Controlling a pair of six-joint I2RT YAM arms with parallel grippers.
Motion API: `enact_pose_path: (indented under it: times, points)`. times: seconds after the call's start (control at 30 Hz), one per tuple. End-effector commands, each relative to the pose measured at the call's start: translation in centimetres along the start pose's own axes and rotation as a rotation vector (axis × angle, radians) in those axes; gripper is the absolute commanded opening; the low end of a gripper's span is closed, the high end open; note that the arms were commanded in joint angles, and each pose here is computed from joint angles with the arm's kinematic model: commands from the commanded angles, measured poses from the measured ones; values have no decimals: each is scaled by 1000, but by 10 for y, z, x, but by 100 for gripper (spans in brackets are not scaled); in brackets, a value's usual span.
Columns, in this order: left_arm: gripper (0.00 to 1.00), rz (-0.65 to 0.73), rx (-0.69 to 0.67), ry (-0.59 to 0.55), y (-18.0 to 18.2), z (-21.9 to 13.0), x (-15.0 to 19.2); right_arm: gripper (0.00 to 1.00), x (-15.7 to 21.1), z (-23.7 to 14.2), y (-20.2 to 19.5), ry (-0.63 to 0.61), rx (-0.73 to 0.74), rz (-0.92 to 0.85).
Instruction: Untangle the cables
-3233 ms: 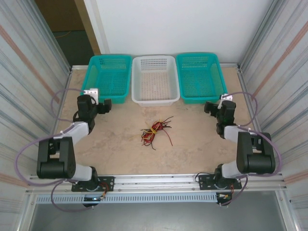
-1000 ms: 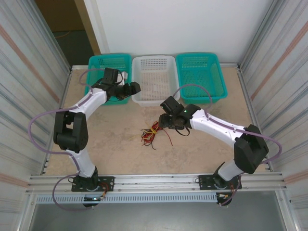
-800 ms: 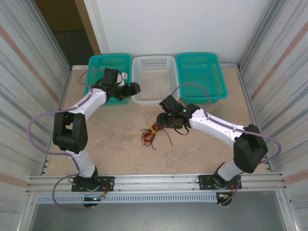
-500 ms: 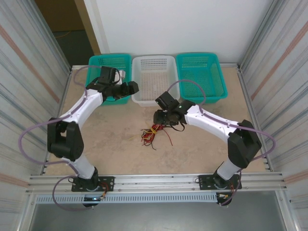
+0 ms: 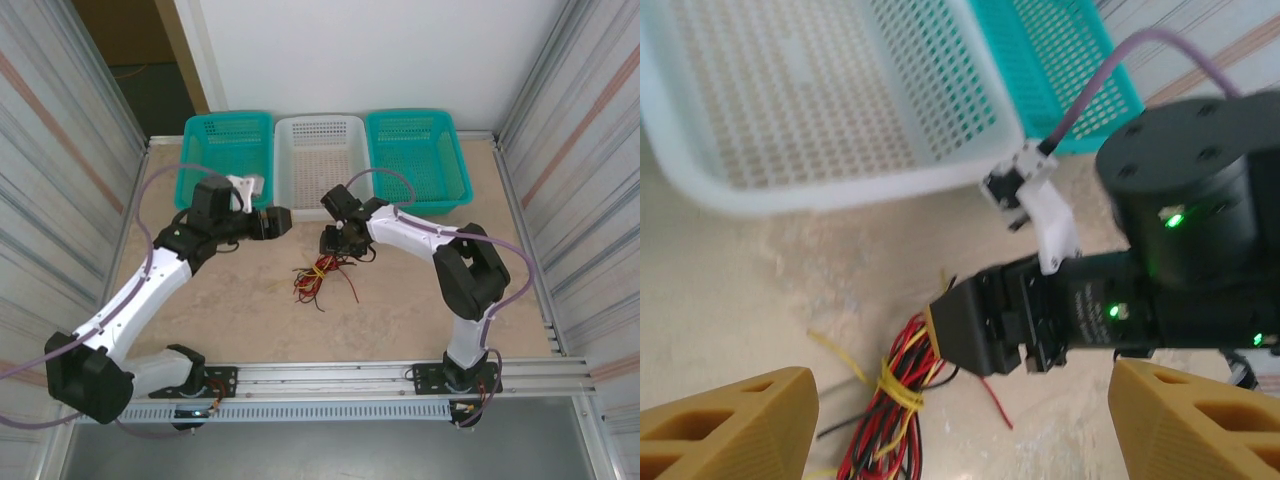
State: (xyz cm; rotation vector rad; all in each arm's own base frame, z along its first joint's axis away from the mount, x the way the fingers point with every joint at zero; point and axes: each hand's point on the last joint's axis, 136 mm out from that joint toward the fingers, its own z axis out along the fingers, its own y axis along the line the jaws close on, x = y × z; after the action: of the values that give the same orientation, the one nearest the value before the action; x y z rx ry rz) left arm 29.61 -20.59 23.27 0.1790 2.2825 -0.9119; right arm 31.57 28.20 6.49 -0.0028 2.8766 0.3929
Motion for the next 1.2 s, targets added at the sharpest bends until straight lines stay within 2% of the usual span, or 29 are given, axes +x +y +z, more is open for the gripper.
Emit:
enact_pose_path:
  times: [0.0, 0.13, 0.23, 0.33, 0.43, 0.6, 0.73, 0.97, 1.07, 1.1, 1.17]
  points:
    - [76, -58, 39, -31, -6, -8, 7, 55, 8, 10, 9, 37, -5, -41]
    - [75, -101, 29, -19, 1, -9, 20, 48, 15, 21, 5, 55, 27, -33]
    - [75, -142, 27, -19, 6, -6, 27, 32, 17, 27, -1, 55, 43, -16]
    - [73, -189, 12, -14, 14, -2, 33, 11, 15, 23, -3, 31, 43, -8]
    - [74, -230, 26, -22, 16, 3, 35, 0, 7, 9, -2, -28, 26, -8]
    - [81, -288, 64, -28, 16, 11, 39, 0, -15, -39, 7, -193, -73, -28]
    - [85, -362, 100, -57, 17, 13, 40, 0, -36, -95, 11, -352, -146, -31]
    - [98, -518, 276, -176, 3, 7, 25, 0, -56, -187, 7, -591, -249, -36]
    - [97, -552, 297, -179, 3, 9, 25, 0, -59, -201, 1, -599, -259, -11]
    - [95, -552, 274, -167, 6, 11, 28, 5, -59, -197, -3, -569, -244, 12]
    - [92, -553, 224, -150, 13, 13, 33, 30, -54, -181, -8, -490, -203, 43]
